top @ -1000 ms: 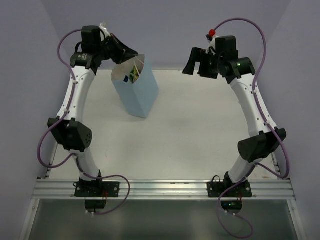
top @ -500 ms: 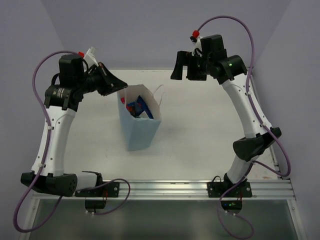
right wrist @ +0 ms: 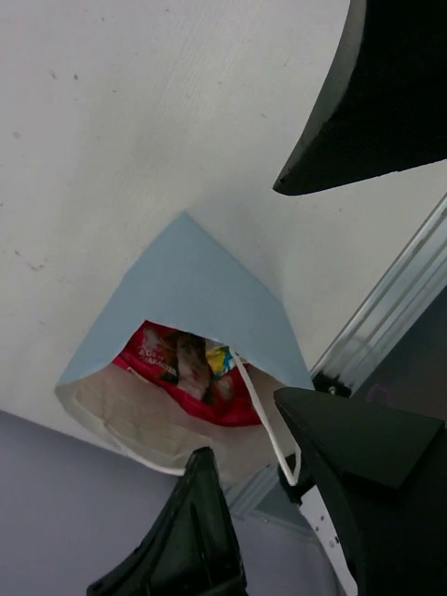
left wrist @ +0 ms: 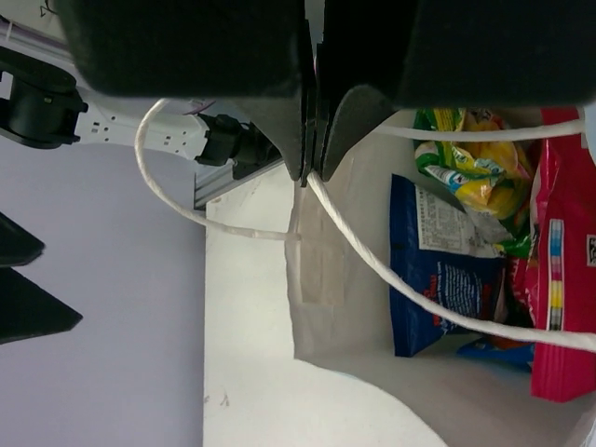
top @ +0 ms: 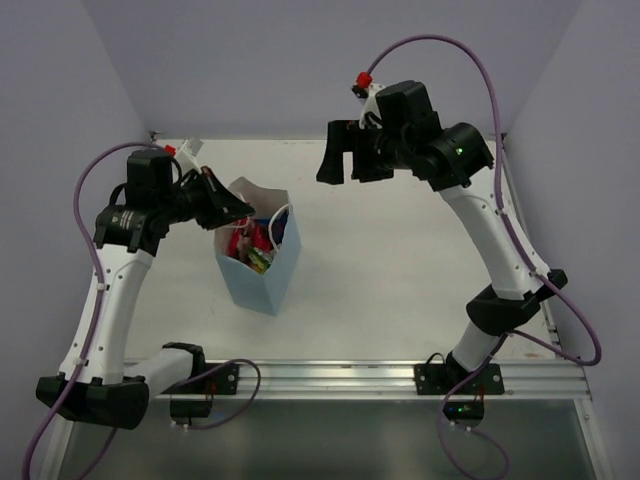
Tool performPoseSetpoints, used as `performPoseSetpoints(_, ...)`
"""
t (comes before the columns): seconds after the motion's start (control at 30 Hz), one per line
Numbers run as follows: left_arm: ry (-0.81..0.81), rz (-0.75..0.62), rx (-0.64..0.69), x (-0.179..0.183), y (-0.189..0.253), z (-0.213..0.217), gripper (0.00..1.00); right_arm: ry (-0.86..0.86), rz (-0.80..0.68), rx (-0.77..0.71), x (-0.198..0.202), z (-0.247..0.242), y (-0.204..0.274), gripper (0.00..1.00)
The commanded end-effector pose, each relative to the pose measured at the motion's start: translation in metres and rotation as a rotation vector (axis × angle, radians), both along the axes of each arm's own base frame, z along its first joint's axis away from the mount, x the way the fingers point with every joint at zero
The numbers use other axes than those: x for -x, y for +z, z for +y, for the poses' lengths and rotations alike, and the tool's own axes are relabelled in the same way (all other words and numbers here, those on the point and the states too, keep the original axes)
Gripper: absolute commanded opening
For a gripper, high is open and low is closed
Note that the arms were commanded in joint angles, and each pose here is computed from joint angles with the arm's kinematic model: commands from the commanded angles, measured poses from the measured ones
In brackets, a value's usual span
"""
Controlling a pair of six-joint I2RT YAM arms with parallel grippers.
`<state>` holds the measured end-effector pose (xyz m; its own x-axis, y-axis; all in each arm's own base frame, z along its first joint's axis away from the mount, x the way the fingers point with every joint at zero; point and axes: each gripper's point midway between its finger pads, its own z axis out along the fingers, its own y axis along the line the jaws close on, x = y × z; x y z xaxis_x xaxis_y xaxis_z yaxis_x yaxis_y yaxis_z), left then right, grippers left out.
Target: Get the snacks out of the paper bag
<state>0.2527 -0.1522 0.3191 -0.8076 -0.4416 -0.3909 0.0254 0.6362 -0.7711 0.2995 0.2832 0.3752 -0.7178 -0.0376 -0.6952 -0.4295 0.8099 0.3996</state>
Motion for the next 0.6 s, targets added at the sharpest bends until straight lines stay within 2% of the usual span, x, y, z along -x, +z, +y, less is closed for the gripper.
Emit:
performPoseSetpoints(0.0, -0.058, -0.143, 0.072, -0.01, 0.037, -0.011, 0.0, -0.023, -0.048, -0.133, 0.026, -0.011, 0.056, 0.86)
performPoseSetpoints(0.13, -0.141, -0.288, 0.171, -0.018, 0.082, -0.025, 0.0, -0.013, -0.054, -0.193, 0.034, -0.009, 0.07, 0.86)
performPoseSetpoints(0.23, -0.195, -0.334, 0.238, -0.018, 0.101, -0.034, 0.0, 0.007, -0.032, -0.246, 0.038, -0.002, 0.078, 0.84)
performPoseSetpoints(0.4, -0.276, -0.345, 0.356, -0.013, 0.118, -0.05, 0.0, 0.037, 0.002, -0.322, 0.041, 0.012, 0.086, 0.82)
performPoseSetpoints(0.43, -0.292, -0.387, 0.374, -0.014, 0.126, -0.053, 0.0, 0.051, 0.025, -0.343, 0.044, 0.016, 0.088, 0.81)
performPoseSetpoints(0.57, -0.331, -0.357, 0.407, -0.009, 0.118, -0.067, 0.0, 0.035, 0.105, -0.375, 0.044, 0.025, 0.077, 0.75)
